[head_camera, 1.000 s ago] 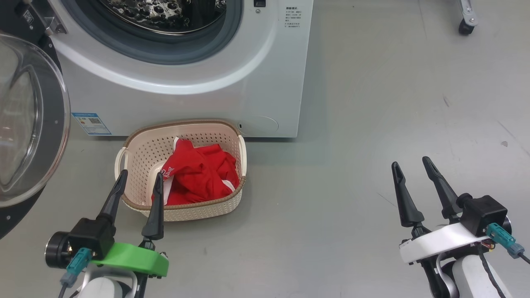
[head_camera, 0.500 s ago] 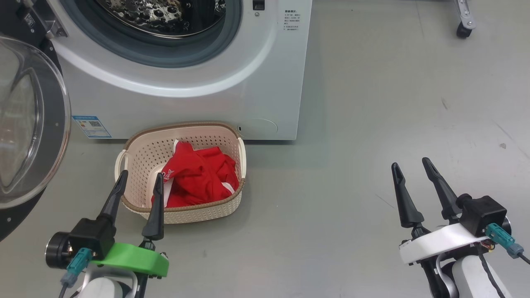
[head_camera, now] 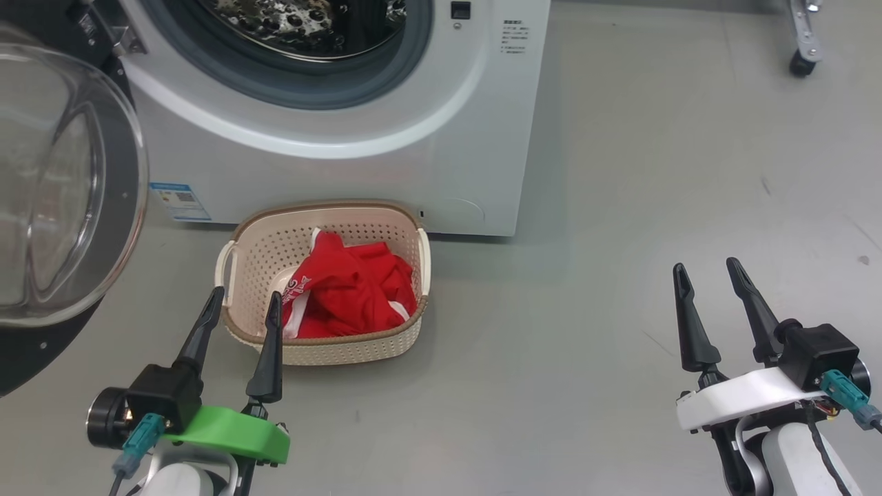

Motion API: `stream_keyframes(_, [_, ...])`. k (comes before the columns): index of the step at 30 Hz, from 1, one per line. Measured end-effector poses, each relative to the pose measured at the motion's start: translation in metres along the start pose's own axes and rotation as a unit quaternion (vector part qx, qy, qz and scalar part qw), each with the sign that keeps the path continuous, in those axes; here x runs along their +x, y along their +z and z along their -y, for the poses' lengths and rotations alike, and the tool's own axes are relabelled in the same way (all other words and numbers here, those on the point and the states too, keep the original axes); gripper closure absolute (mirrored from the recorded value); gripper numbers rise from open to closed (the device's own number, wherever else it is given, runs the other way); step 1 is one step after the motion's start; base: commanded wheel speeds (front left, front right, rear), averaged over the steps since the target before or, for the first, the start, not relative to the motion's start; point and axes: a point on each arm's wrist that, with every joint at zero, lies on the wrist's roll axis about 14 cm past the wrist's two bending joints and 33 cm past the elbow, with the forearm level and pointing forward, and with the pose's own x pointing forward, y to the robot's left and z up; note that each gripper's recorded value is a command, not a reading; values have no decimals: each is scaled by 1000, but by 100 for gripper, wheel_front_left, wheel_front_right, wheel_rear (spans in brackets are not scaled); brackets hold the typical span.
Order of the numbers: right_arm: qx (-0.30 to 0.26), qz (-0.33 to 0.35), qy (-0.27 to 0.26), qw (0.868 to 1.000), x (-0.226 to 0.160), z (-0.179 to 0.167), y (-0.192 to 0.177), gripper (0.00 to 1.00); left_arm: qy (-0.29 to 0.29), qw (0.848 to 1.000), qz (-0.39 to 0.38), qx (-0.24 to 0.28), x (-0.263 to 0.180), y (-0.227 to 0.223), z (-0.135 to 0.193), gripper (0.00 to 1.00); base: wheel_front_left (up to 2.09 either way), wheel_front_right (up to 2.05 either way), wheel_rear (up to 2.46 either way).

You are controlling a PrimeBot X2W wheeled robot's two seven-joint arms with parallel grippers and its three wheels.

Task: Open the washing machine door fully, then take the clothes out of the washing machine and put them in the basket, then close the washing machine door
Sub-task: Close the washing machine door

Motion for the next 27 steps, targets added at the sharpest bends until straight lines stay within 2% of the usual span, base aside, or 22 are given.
stream_keyframes(12, [5,-16,65,998,21,-36,-14,0,54,998,5,5,-17,6,-30,0,0,0,0])
stream_keyframes(27, [15,-43,166,985,45,-96,-38,0,151,988,11,20,-53,16,-80,0,0,0,0])
